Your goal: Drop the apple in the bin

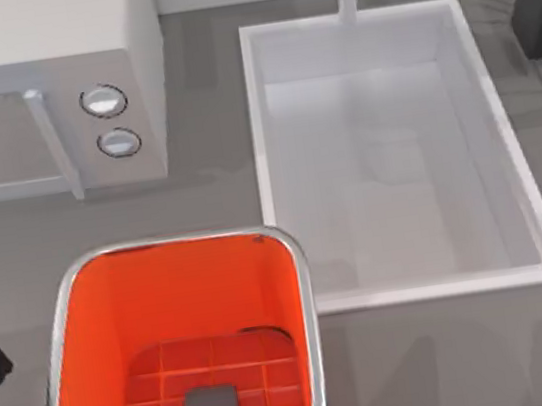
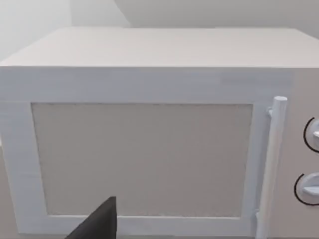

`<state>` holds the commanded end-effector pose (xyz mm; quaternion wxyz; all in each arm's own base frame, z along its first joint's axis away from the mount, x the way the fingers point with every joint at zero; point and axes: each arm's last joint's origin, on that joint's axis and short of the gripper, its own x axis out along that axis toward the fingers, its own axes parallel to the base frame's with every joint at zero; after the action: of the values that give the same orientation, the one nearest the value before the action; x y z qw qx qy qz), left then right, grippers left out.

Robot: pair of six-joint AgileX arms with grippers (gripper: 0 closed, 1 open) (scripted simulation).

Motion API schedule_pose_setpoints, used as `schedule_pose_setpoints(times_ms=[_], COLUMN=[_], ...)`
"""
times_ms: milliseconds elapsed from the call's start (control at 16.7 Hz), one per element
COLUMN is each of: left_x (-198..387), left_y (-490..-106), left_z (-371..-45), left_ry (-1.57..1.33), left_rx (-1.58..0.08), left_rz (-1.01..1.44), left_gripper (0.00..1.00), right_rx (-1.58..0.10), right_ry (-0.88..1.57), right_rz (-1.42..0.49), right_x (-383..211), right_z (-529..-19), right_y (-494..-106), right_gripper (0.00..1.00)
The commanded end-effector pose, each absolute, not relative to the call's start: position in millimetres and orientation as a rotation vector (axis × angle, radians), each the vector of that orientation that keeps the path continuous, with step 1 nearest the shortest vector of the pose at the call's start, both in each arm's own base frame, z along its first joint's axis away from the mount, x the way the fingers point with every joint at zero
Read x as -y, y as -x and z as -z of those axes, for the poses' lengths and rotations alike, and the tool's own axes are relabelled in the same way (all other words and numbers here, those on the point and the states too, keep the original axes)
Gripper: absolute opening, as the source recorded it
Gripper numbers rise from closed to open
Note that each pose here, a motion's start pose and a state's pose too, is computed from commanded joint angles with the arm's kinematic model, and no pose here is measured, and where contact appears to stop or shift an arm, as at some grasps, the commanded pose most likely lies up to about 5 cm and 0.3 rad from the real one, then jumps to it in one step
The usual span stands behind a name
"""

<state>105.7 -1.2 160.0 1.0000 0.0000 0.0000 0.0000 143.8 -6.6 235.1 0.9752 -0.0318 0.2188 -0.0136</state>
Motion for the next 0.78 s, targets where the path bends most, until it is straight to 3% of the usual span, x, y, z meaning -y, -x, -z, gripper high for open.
schedule_pose_setpoints(times_ms=[420, 780], left_x=[1, 1], left_y=[-106, -106], left_z=[-160, -160], left_ry=[0.0, 0.0], left_rx=[0.0, 0.0], left_rz=[0.0, 0.0], left_gripper=[1.0, 1.0], right_rx=[-1.095, -1.456], right_ry=[0.091, 0.086], right_rz=[-0.006, -0.058], right_x=[22, 38], right_z=[-237, -199], right_y=[-259, -339], right_gripper=[1.0, 1.0])
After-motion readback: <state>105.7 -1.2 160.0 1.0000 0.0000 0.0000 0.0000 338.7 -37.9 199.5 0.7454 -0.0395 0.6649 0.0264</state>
